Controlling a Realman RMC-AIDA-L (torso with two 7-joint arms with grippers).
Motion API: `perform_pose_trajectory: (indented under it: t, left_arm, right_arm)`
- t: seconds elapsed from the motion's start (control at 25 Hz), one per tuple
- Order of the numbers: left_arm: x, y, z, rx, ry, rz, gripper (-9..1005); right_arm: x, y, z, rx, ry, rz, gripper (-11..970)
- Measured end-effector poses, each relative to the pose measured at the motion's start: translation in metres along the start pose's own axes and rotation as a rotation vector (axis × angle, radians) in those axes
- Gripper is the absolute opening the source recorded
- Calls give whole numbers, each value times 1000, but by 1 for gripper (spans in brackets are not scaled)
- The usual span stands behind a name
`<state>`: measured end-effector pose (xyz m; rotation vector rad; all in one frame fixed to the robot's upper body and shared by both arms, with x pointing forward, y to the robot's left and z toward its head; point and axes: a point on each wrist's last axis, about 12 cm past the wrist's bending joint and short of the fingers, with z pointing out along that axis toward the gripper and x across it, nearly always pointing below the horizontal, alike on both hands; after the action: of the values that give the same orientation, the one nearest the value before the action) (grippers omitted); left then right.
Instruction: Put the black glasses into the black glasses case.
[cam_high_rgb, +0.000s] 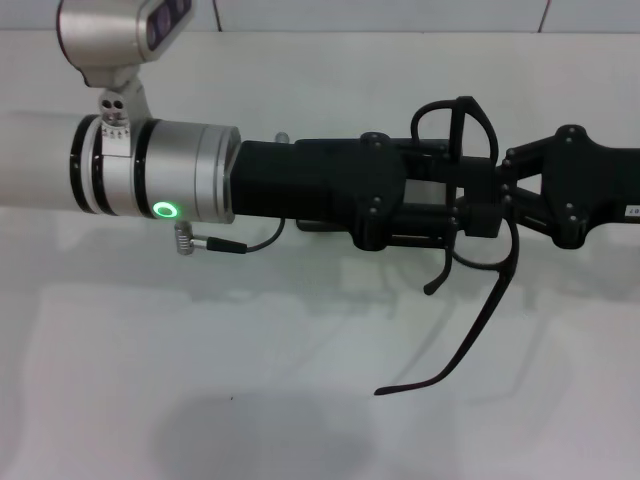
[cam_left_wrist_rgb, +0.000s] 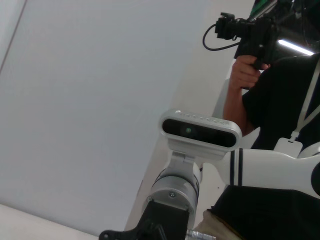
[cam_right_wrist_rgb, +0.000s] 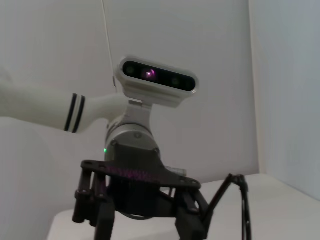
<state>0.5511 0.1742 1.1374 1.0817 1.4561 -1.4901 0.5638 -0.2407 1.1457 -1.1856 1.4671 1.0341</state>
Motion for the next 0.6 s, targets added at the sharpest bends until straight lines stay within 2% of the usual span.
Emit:
perform_pose_trajectory:
  t: [0.32, 0.6]
  left_arm:
    - [-3, -6, 2, 54, -17, 5, 603]
    - [-3, -9, 2, 86, -33, -7, 603]
  right_arm:
    - [9, 1, -1, -8, -13, 63, 92]
    - [13, 2, 3, -1, -27, 44, 89]
